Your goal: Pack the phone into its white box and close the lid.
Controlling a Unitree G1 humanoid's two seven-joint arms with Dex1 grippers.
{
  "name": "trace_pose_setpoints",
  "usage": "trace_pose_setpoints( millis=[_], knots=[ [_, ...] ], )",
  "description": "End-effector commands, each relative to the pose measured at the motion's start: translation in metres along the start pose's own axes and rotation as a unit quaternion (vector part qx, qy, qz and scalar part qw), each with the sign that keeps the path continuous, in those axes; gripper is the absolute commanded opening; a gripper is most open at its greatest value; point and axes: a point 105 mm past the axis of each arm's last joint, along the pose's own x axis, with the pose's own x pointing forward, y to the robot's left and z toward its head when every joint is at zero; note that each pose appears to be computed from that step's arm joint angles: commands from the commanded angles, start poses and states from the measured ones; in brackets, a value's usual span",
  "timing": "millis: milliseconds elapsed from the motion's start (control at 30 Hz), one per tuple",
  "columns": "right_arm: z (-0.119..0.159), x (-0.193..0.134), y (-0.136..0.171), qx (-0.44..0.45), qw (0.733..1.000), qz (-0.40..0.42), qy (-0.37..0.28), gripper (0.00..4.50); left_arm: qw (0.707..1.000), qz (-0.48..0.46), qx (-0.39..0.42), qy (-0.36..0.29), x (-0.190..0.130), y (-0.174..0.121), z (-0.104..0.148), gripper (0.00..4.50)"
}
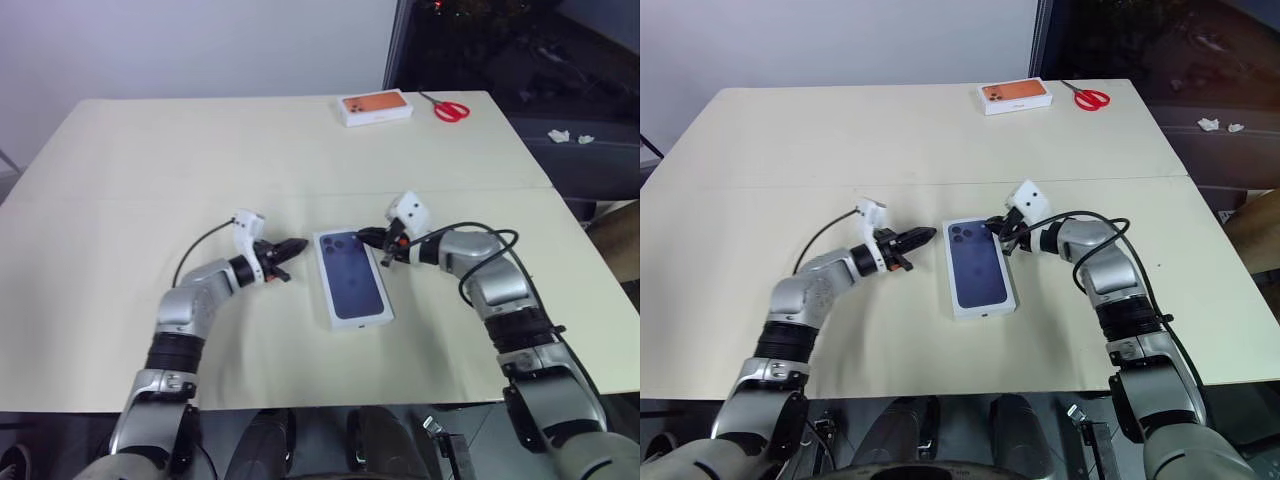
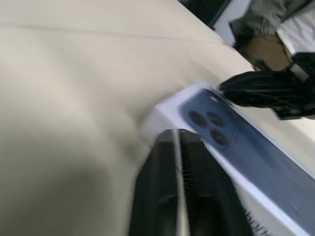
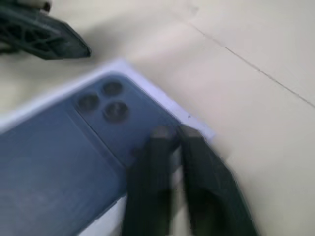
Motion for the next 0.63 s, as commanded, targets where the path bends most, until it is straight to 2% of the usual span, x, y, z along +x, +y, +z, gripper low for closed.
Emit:
trace_pose_setpoints(
  millis=[33, 100, 167, 267, 433, 533, 633],
  knots=[
    [0.023, -0.019, -0.004, -0.025, 0.999, 0.006, -0.039, 2.37, 0.999, 0.014, 0.038, -0.004, -0.028, 0.008, 0.017, 2.34],
    [0.023, -0.028, -0.005, -0.028, 0.999, 0.009, -0.04, 3.53, 0.998, 0.014, 0.054, -0.001, -0.046, 0.011, 0.024, 3.42],
    [0.02, -0.041, -0.004, -0.029, 0.999, 0.015, -0.035, 4.48, 0.997, 0.018, 0.079, -0.002, -0.07, 0.013, 0.034, 4.39],
    [0.017, -0.055, 0.002, -0.019, 0.999, 0.036, -0.026, 4.5, 0.994, 0.025, 0.106, 0.012, -0.1, 0.016, 0.038, 4.46],
    [0.018, -0.08, 0.009, -0.038, 0.997, 0.056, -0.02, 4.5, 0.989, 0.032, 0.135, 0.042, -0.141, 0.014, 0.032, 4.46],
    [0.003, -0.106, 0.011, -0.039, 0.997, 0.067, 0.007, 4.5, 0.985, 0.055, 0.149, 0.066, -0.172, 0.015, 0.023, 4.46],
    [-0.012, -0.113, 0.007, -0.008, 0.998, 0.054, 0.019, 4.5, 0.983, 0.085, 0.145, 0.077, -0.194, 0.024, 0.018, 4.46]
  ],
)
